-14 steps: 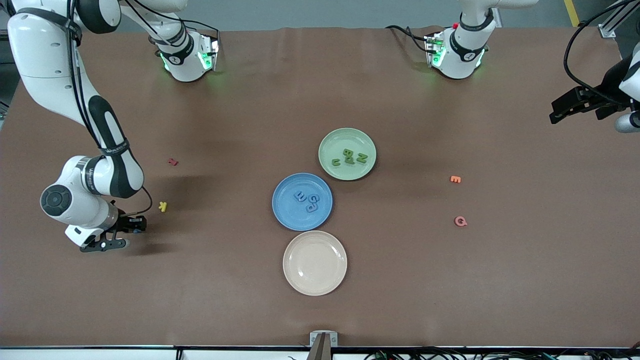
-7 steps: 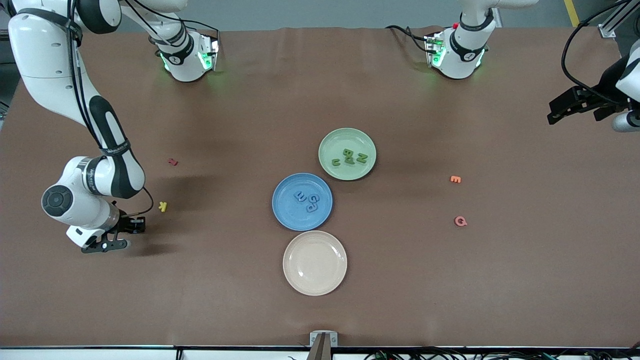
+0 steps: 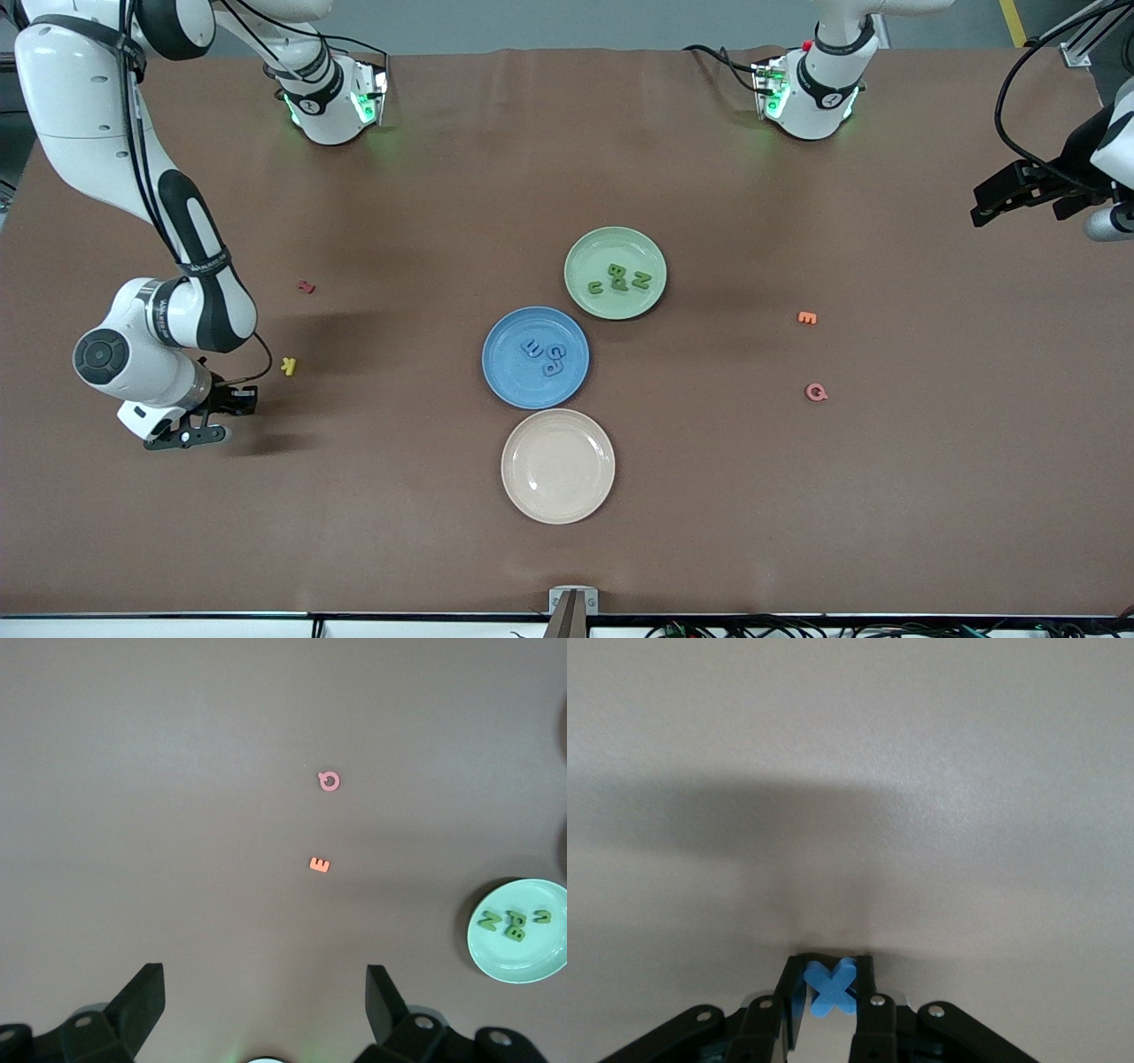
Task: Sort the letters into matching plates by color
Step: 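Carry the blue x to the blue plate and open the right gripper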
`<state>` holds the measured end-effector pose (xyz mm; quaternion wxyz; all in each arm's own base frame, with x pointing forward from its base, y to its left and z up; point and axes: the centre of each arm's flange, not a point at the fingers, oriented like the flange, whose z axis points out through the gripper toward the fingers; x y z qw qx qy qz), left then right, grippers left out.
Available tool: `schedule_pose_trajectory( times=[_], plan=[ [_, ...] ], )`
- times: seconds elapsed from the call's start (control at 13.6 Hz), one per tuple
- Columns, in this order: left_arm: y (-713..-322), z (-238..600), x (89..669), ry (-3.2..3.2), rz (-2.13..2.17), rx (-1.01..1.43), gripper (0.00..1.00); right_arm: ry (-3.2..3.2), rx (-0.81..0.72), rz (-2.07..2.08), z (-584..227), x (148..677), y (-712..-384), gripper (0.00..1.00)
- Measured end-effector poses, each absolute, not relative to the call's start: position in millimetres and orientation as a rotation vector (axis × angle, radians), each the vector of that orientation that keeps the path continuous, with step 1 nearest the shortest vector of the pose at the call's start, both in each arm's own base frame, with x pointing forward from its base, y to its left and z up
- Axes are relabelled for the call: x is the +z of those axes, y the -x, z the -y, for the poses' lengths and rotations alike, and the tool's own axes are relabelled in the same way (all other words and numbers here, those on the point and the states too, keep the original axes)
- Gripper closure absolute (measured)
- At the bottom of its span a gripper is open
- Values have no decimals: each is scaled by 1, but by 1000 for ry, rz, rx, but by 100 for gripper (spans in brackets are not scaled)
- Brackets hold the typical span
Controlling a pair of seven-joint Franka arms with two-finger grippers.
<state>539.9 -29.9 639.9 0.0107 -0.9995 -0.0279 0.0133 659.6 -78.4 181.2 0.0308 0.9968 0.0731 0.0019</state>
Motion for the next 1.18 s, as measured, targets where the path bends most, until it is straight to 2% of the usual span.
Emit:
schedule_pose_trajectory(
  times=[0.29, 0.59, 0.96, 1.18],
  plan=[
    [-542, 31, 641, 3120, 84, 18, 0, -3093, -75, -235, 47, 218, -676, 73],
    [-542, 32, 641, 3121, 80, 10, 0, -3089, -196, -51, -52, 275, -679, 73],
    [-542, 36, 641, 3121, 69, 9, 0, -3064, -157, 336, -258, 278, -634, 73],
    [-542, 43, 641, 3122, 50, 4, 0, -3099, -157, 471, -325, 273, -620, 73]
  ],
)
